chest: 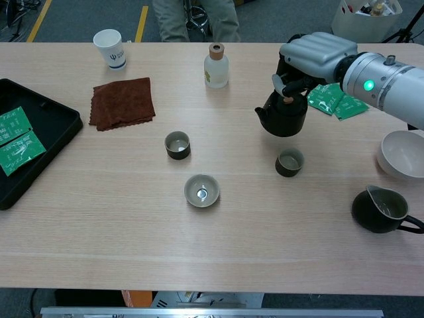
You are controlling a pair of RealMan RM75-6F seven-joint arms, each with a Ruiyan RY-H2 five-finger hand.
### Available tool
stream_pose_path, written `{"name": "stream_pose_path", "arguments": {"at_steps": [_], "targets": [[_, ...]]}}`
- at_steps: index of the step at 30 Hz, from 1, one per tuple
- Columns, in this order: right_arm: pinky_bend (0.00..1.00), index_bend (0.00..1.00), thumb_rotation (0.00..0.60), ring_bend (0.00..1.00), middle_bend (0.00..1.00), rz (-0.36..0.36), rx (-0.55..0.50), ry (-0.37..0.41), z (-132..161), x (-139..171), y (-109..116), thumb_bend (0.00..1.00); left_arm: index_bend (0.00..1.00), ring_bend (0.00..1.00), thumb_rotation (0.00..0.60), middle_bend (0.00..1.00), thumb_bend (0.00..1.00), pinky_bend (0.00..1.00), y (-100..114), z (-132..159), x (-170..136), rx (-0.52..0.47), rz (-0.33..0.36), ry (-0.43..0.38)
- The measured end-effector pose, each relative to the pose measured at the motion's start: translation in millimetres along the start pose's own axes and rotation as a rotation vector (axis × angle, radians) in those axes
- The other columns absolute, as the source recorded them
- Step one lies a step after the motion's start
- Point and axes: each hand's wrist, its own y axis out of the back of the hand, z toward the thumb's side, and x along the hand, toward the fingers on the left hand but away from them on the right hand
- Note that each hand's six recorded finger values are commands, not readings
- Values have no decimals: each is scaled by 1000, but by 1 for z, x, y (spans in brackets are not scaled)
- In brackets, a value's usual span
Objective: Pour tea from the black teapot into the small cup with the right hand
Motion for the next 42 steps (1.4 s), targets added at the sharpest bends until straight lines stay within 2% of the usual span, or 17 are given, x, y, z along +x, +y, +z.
{"name": "stream_pose_path", "arguments": {"at_steps": [22,34,42], "targets": [[89,841,306,722,851,-5,172,57,-20,54,-10,625,249,171,600,249,293,82,-2,13,-2,10,2,-11],[89,807,306,703,832,20,248,48,-37,67,-26,624,248,171,600,248,294,83,-4,17,-3,12,5,-16],[89,793,304,694,823,23,318,54,-38,65,-31,610,248,171,600,248,294,82,-4,19,-6,8,14,-14]]}}
